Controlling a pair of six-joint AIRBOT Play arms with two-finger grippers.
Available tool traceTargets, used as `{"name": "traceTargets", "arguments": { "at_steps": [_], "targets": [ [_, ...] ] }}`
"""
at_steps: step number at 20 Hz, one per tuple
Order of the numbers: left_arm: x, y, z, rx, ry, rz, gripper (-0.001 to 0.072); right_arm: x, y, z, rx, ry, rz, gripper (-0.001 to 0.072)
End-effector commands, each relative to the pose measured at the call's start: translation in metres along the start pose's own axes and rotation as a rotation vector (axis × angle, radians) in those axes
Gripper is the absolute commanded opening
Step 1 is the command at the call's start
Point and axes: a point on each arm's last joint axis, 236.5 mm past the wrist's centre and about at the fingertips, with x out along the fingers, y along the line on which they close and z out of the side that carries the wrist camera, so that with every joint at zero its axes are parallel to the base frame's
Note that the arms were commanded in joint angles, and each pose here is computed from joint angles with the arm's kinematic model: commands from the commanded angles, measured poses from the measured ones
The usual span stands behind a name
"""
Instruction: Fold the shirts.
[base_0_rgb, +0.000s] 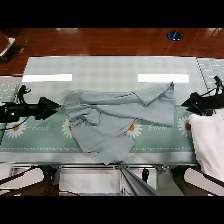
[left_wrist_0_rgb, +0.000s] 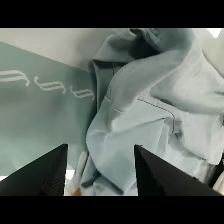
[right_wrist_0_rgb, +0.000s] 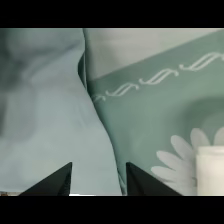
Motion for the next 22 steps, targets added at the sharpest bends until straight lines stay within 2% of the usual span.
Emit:
{"name": "traceTargets", "arguments": {
  "at_steps": [1, 8, 9, 10, 11, 17, 22],
  "targets": [
    [0.022, -0.014, 0.003, 0.052, -0.053, -0.076, 0.0508, 0.021, 0.0, -0.035, 0.053, 0.033, 0.062, 0.0403],
    [0.048, -0.026, 0.009, 0.11, -0.017, -0.057, 0.0502, 0.022, -0.002, -0.04, 0.052, 0.049, 0.056, 0.0403],
    [0.048, -0.027, 0.012, 0.104, -0.02, -0.058, 0.0396, 0.022, -0.005, -0.04, 0.048, 0.051, 0.047, 0.0403],
    [0.047, -0.029, 0.014, 0.105, -0.022, -0.062, 0.0085, 0.022, -0.006, -0.041, 0.047, 0.053, 0.041, 0.0403],
    [0.046, -0.032, 0.014, 0.113, -0.019, -0.069, 0.0014, 0.022, -0.007, -0.041, 0.048, 0.052, 0.037, 0.0403],
    [0.041, -0.05, 0.015, 0.143, 0.006, -0.113, 0.0013, 0.026, -0.03, -0.041, 0.116, 0.056, -0.054, 0.0403],
    [0.04, -0.051, 0.015, 0.145, 0.01, -0.117, 0.0013, 0.044, -0.029, -0.056, 0.123, 0.16, -0.021, 0.0403]
  ]
}}
